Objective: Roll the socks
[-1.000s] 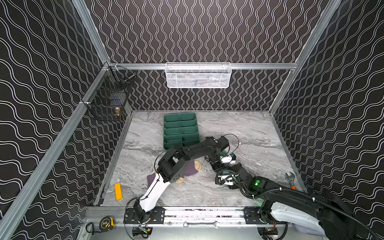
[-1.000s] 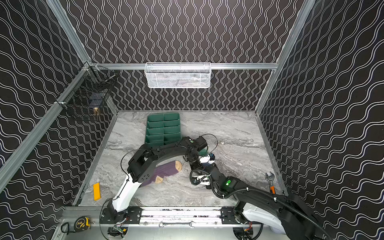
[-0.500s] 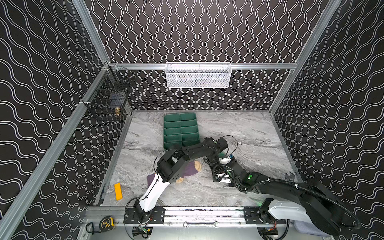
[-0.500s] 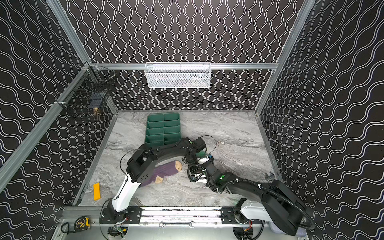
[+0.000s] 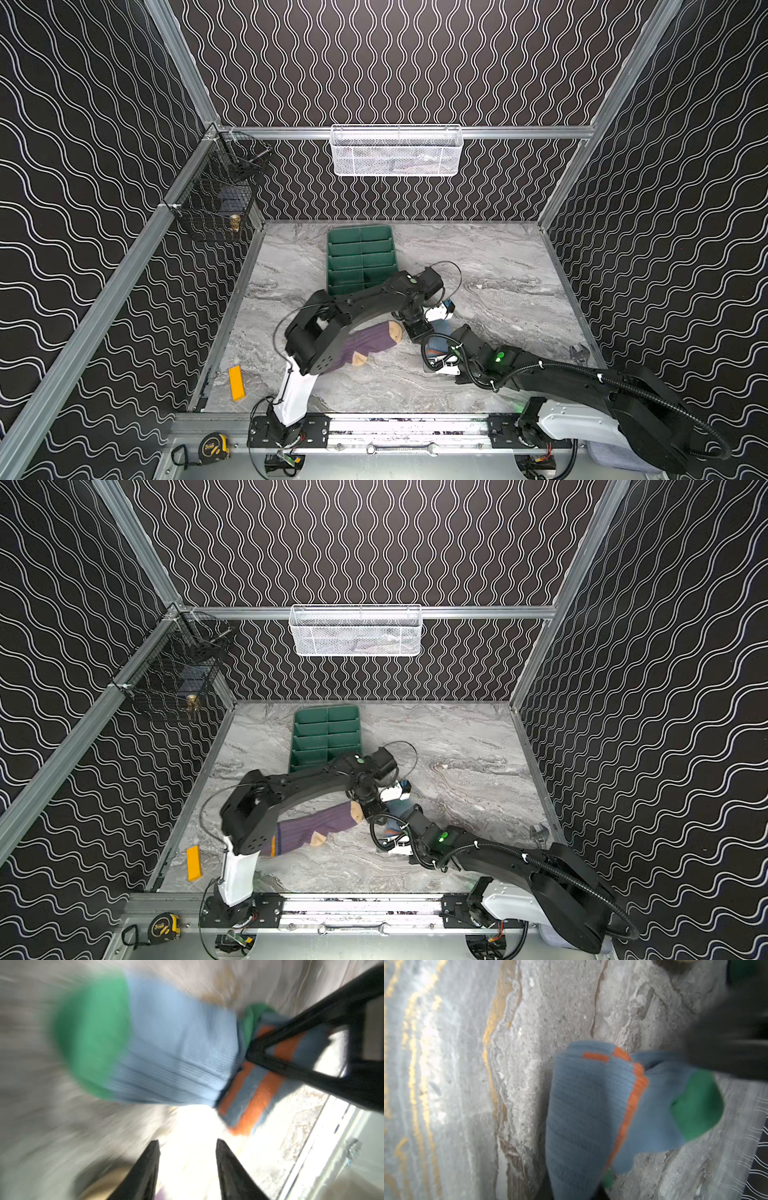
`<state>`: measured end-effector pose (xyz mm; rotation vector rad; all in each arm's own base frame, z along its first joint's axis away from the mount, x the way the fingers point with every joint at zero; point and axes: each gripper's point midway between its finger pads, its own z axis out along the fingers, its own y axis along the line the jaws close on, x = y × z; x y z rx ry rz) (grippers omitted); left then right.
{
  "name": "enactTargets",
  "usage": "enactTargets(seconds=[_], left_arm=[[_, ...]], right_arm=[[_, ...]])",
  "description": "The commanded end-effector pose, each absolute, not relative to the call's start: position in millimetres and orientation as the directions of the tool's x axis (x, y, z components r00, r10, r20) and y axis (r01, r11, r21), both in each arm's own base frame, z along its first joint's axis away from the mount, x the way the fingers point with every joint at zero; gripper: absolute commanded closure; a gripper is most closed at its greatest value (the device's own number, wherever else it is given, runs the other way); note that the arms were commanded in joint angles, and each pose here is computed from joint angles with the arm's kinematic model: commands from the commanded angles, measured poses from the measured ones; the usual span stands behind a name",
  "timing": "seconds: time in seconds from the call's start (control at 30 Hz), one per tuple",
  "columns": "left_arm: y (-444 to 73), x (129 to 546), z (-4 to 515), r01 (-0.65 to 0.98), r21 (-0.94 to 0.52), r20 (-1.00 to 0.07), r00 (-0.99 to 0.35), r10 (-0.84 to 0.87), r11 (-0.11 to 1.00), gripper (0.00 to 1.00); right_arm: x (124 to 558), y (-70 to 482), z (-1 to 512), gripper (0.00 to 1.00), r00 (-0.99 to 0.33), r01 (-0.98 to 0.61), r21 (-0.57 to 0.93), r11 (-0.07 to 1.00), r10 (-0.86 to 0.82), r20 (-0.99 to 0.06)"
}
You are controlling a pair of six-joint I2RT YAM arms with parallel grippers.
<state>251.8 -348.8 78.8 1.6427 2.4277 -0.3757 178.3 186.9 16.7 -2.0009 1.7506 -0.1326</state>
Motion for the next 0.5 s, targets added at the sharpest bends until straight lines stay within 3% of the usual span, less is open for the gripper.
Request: enactTargets(seconds=[0.0, 0.13, 0.23, 0.3, 0.47], left_arm=[[-339, 298, 114, 0.875, 0.092, -0.426, -0.397, 0.813, 0.476, 0.5], [-290, 333, 183, 0.695, 0.349, -0.57, -0.375, 0.731, 0.629, 0.52], [-269, 318, 237, 0.65, 0.413, -0.686, -0.239, 0.687, 0.638, 0.52], [-270, 291, 263, 0.718, 0.41, -0.738, -0.102, 0.668, 0.563, 0.52], [-279, 203, 277, 0.876, 0.421, -0.764, 0.203, 0.613, 0.235, 0.51]], right_arm=[[148, 176, 2, 1.0, 0.124, -0.971, -0.228, -0.071, -0.966, -0.227], [140, 178, 8, 1.0, 0.018, -0.998, -0.066, -0.002, -0.97, -0.242], [133, 176, 8, 1.0, -0.086, -0.993, 0.095, 0.07, -0.979, -0.183], [135, 177, 7, 1.0, -0.148, -0.977, 0.175, 0.123, -0.979, -0.139], [155, 181, 7, 1.0, -0.248, -0.939, 0.265, 0.219, -0.965, -0.083]])
